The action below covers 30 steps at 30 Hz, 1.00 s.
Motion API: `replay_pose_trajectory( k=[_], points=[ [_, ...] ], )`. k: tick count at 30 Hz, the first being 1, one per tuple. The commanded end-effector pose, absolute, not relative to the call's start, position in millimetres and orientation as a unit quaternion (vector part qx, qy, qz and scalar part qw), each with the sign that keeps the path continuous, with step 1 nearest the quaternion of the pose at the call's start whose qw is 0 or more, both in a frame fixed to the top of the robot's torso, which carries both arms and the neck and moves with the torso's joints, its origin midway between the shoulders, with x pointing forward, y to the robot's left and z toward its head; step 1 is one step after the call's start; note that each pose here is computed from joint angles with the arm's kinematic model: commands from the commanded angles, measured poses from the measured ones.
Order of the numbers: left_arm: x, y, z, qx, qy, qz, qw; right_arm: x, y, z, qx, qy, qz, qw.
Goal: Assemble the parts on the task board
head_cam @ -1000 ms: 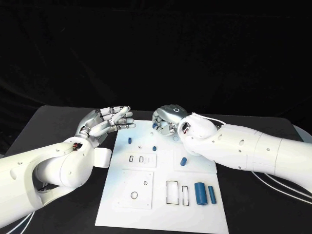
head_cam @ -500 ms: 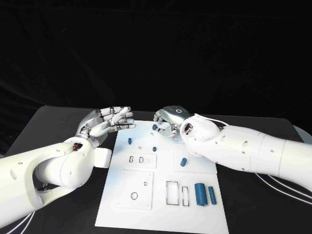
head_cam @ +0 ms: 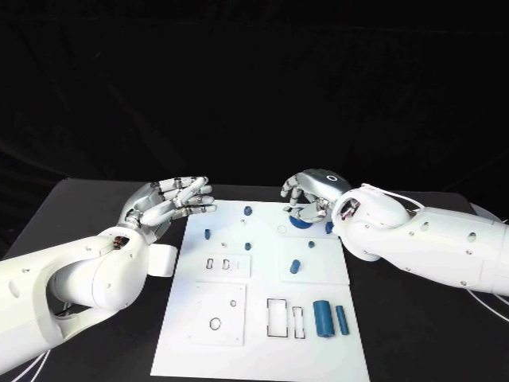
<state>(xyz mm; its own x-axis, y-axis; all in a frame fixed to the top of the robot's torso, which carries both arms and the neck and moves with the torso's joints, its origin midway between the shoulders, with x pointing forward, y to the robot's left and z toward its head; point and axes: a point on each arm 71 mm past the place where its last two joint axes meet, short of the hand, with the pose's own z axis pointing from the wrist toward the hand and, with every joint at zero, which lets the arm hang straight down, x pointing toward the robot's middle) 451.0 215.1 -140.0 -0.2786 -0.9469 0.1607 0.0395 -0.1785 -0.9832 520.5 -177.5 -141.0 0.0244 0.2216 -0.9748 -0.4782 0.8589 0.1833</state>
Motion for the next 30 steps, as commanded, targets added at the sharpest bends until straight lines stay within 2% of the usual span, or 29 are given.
replay_pose_trajectory(
  k=[1,6,10,30],
  points=[
    [450.7,213.5,-138.1,-0.446,0.503,-0.630,0.389,517.7,-194.6,-145.9,-0.038,0.705,0.251,0.663],
    [451.2,213.7,-138.5,-0.446,0.504,-0.630,0.388,515.2,-216.0,-150.4,-0.019,0.739,0.232,0.632],
    [451.3,213.4,-138.6,-0.446,0.504,-0.630,0.386,515.6,-222.0,-152.7,-0.015,0.749,0.223,0.624],
    [452.4,213.0,-139.3,-0.446,0.506,-0.630,0.384,525.9,-214.2,-160.8,-0.004,0.755,0.207,0.623]
  ],
)
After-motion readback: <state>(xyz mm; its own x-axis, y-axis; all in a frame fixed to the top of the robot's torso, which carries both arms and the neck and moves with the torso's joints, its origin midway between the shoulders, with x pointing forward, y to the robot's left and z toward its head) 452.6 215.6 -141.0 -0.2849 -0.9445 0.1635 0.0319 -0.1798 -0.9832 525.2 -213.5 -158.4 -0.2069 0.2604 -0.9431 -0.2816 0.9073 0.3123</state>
